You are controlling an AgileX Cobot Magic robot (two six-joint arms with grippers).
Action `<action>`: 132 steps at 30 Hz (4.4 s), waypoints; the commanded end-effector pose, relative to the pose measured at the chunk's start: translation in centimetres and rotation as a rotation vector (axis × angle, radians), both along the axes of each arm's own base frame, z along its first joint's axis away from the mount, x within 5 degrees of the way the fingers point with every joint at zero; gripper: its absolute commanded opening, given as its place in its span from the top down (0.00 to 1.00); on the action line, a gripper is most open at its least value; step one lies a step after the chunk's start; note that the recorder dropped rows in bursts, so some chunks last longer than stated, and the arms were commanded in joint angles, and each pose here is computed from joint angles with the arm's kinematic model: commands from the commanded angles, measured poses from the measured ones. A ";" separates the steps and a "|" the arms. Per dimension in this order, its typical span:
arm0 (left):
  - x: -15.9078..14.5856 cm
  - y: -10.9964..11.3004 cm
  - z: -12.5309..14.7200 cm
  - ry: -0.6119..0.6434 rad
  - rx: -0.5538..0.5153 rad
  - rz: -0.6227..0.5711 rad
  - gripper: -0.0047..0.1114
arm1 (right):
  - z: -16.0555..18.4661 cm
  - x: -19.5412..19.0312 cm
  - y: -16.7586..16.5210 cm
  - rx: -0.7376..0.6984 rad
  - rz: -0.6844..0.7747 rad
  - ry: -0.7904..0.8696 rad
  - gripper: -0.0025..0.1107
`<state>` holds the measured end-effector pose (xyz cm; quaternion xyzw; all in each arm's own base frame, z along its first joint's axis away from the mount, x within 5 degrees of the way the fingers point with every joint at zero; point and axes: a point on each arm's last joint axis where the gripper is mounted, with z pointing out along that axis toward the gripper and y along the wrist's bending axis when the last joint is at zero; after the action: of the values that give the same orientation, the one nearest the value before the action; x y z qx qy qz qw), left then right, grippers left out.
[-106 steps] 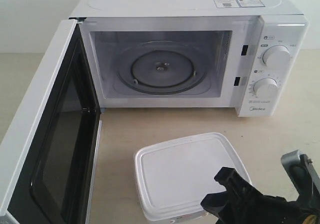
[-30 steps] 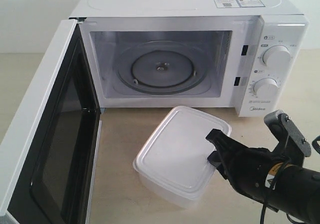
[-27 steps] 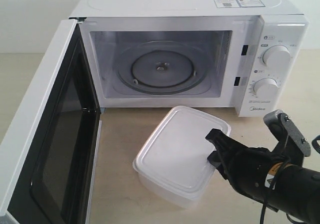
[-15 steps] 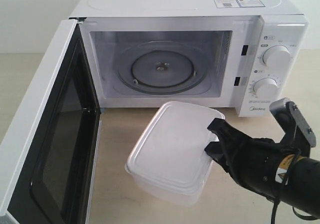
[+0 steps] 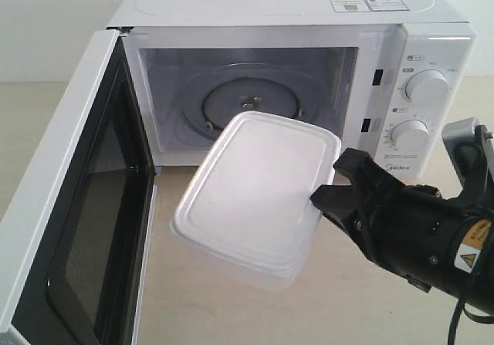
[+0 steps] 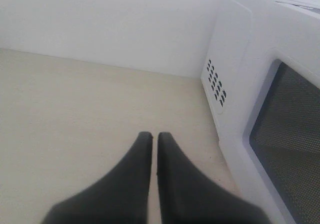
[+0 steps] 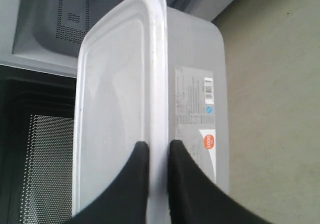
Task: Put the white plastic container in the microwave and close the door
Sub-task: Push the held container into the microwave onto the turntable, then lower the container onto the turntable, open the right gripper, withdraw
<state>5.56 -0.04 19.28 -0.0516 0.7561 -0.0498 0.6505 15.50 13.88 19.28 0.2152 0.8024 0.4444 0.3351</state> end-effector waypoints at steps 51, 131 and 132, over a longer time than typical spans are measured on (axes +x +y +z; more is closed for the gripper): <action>0.0 0.0 -0.1 -0.003 -0.003 0.002 0.92 | -3.8 5.8 7.2 0.176 -0.346 -0.079 0.98; 0.0 0.0 -0.1 -0.005 -0.003 0.002 0.92 | -3.6 14.9 12.0 -0.087 -0.391 -0.270 0.59; 0.0 0.0 -0.1 -0.005 -0.003 0.002 0.92 | -3.6 14.4 11.8 -0.171 -0.326 -0.308 0.59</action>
<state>5.56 -0.04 19.28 -0.0516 0.7561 -0.0498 0.6505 30.83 26.15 15.29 0.3333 0.6989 0.3682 0.5146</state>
